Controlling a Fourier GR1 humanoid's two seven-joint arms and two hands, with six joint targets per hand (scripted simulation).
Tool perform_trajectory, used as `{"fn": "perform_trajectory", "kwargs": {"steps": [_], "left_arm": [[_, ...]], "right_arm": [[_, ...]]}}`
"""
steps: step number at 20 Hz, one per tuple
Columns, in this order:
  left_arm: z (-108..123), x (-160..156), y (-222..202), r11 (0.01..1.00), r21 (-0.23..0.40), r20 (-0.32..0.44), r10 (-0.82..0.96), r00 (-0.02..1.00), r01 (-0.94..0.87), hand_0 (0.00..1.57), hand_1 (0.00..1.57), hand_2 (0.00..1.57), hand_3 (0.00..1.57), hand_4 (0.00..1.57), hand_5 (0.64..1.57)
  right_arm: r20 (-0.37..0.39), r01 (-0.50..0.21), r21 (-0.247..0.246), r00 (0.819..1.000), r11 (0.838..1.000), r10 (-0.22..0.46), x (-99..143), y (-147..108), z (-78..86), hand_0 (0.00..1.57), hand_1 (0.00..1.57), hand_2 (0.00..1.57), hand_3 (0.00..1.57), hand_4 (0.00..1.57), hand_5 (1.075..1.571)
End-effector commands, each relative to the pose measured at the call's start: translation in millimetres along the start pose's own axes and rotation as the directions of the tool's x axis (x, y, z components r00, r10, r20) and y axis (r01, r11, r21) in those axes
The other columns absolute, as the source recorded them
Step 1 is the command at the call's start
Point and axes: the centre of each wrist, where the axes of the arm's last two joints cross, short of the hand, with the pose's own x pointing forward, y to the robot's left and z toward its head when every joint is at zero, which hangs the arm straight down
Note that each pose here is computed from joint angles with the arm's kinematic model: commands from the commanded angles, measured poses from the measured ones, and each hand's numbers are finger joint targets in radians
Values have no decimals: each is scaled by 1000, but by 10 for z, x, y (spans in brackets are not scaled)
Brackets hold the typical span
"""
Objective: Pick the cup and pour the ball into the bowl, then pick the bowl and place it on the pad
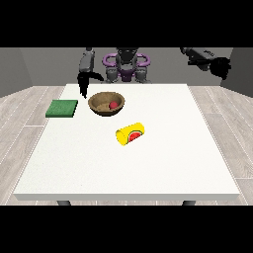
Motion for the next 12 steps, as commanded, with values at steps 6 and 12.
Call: {"fn": "perform_trajectory", "kwargs": {"steps": [6, 12], "left_arm": [[-330, 618, 165, 999, -19, 28, -39, 999, 39, 0, 0, 0, 0, 0, 1548], [-422, 877, 356, 1000, -4, 9, -31, 999, 31, 0, 0, 0, 0, 0, 1536]], "right_arm": [[-62, 21, -41, 998, 999, -24, -652, -332, -35, 0, 0, 0, 0, 277, 1571], [-180, 68, -33, 981, 997, -73, -673, -403, -243, 0, 0, 0, 0, 374, 1570]]}}
